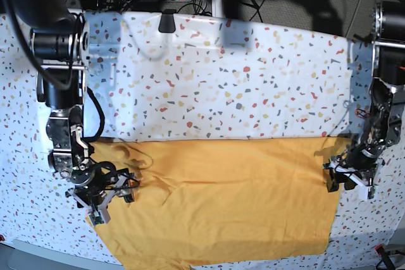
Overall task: Fold the T-shirt properly
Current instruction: 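Release and regrasp the folded shirt edge with both grippers, then drag the shirt back toward the robot with both grippers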
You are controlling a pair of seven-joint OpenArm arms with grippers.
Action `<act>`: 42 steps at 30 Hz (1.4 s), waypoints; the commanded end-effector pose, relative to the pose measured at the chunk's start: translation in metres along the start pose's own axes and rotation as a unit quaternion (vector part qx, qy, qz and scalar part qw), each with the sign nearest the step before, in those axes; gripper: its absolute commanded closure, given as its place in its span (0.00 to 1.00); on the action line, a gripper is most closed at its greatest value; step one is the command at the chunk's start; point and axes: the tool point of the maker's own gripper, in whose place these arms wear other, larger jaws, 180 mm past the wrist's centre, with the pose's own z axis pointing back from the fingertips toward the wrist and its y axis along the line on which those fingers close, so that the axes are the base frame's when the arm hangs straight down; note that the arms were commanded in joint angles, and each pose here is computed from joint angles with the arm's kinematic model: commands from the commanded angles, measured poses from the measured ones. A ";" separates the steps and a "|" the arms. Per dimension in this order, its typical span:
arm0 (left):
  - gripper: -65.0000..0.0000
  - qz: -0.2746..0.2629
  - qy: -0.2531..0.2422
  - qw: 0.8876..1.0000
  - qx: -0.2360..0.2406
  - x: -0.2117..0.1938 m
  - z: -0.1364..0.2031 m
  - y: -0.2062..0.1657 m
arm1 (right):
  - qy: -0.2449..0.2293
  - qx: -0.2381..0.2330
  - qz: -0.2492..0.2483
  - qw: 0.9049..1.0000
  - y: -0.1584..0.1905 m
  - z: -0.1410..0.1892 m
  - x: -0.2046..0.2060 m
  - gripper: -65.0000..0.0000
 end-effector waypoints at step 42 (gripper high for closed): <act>0.55 -0.030 0.141 0.988 -0.063 -0.113 0.017 -0.095 | 0.116 0.031 -0.029 0.992 0.044 0.082 -0.159 0.34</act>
